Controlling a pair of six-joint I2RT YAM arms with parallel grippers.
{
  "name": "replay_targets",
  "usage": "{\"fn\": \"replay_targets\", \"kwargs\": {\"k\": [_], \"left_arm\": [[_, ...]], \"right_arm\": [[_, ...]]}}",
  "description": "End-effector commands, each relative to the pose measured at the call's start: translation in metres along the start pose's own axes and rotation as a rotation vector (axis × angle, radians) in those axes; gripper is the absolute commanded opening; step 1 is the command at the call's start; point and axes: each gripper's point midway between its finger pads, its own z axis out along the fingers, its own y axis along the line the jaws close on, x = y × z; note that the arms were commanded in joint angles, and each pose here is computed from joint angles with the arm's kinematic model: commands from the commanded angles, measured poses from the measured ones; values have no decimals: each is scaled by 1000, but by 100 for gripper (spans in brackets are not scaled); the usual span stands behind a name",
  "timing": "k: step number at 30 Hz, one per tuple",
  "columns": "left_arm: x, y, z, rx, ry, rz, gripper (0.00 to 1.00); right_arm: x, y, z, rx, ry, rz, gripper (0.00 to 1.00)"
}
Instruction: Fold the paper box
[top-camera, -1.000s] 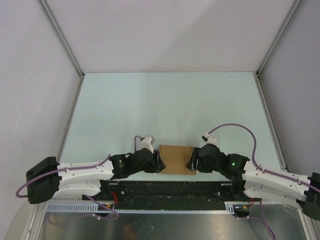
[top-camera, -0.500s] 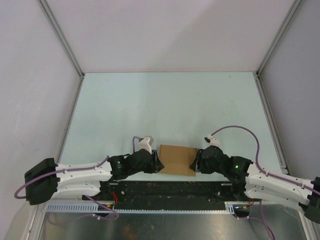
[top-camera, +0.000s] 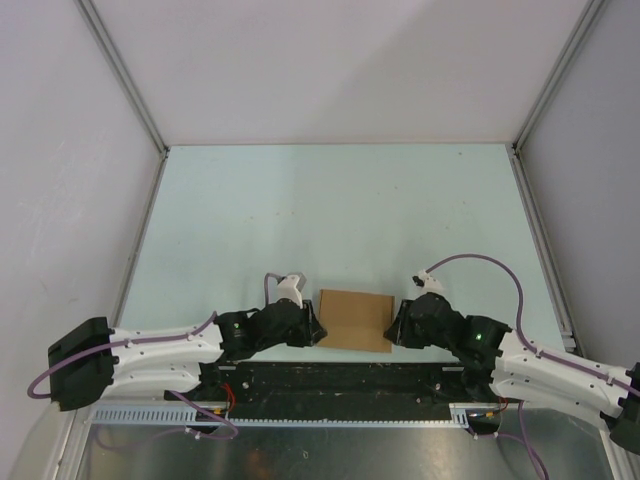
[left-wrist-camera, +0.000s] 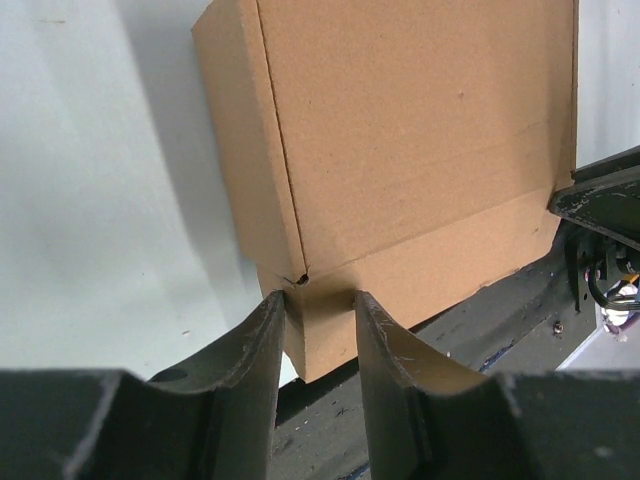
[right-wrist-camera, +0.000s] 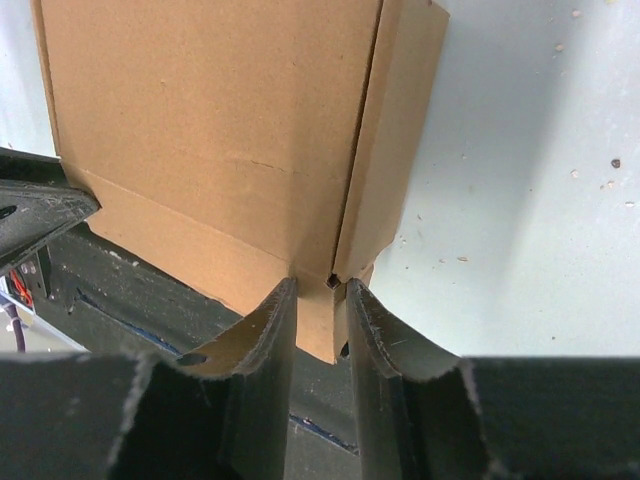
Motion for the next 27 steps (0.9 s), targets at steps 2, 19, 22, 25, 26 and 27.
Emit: {"fn": "replay_targets", "kwargs": {"k": [2,19,22,25,26,27], "left_arm": [[-6,-7,0,20,-28,-6,38],[-6,1,-8,46,-49,83,44],[-8,0,-11,63,-64,104,50],[-10,1,-14,76,-80,130,51],[-10,3,-14,76,-83,143,50],[-11,3,-15,82,-90,149,49]], "right_arm": [[-4,9,1,-45,-13,6,30],[-4,-5,-10,-19,-19,-17,45],[-4,-5,-9,-19,-19,-26,55],[-5,-2,-9,-36,-21,-40,59],[-5,-1,-9,-40,-18,-43,59],[-6,2,-9,-53,-21,-45,59]]}}
